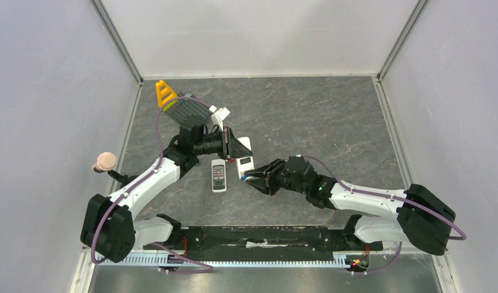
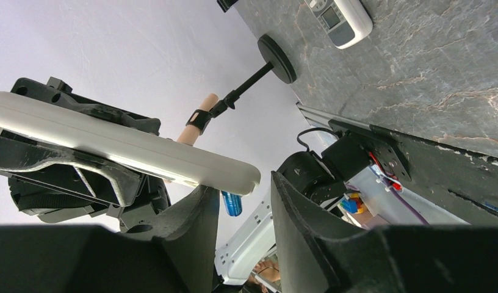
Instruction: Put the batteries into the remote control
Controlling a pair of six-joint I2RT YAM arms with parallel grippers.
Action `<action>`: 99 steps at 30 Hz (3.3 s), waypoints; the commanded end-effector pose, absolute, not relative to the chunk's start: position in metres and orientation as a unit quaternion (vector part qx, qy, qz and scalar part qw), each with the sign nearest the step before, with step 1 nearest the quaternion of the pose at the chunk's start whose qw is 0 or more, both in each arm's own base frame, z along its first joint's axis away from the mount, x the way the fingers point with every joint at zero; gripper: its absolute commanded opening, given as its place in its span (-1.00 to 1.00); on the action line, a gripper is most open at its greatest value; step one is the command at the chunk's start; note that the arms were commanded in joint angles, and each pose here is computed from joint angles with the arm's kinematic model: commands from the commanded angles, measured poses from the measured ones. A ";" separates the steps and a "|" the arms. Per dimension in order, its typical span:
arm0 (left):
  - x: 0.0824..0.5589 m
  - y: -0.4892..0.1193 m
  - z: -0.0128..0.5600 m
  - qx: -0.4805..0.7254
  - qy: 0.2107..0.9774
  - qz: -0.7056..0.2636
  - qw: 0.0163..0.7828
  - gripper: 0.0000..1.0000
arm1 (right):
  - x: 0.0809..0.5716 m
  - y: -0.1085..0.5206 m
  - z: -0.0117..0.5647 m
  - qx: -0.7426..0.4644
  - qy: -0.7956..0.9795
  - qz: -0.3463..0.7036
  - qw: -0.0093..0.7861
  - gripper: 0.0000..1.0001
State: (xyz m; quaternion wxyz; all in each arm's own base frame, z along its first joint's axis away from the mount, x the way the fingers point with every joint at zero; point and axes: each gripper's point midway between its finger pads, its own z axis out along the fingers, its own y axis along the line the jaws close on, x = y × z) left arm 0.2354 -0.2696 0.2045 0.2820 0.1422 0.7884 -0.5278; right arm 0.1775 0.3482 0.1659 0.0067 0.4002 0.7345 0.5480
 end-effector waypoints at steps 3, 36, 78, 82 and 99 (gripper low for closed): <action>0.239 -0.277 0.211 0.129 0.793 -0.537 0.259 -0.96 | 0.195 0.346 0.183 0.477 0.680 0.557 -0.020 -0.22; 0.239 -0.274 0.185 0.091 0.831 -0.511 0.200 -0.96 | 0.209 0.305 0.251 0.010 0.787 0.476 0.393 0.52; 0.213 -0.279 0.201 0.141 0.819 -0.543 0.123 -0.96 | 0.165 0.368 0.230 -0.419 0.726 0.289 0.462 -0.23; 0.213 -0.278 0.201 0.140 0.819 -0.542 0.124 -0.96 | 0.165 0.370 0.229 -0.416 0.729 0.293 0.458 -0.32; 0.218 -0.279 0.200 0.139 0.822 -0.535 0.132 -0.96 | 0.152 0.373 0.227 -0.449 0.722 0.305 0.428 -0.44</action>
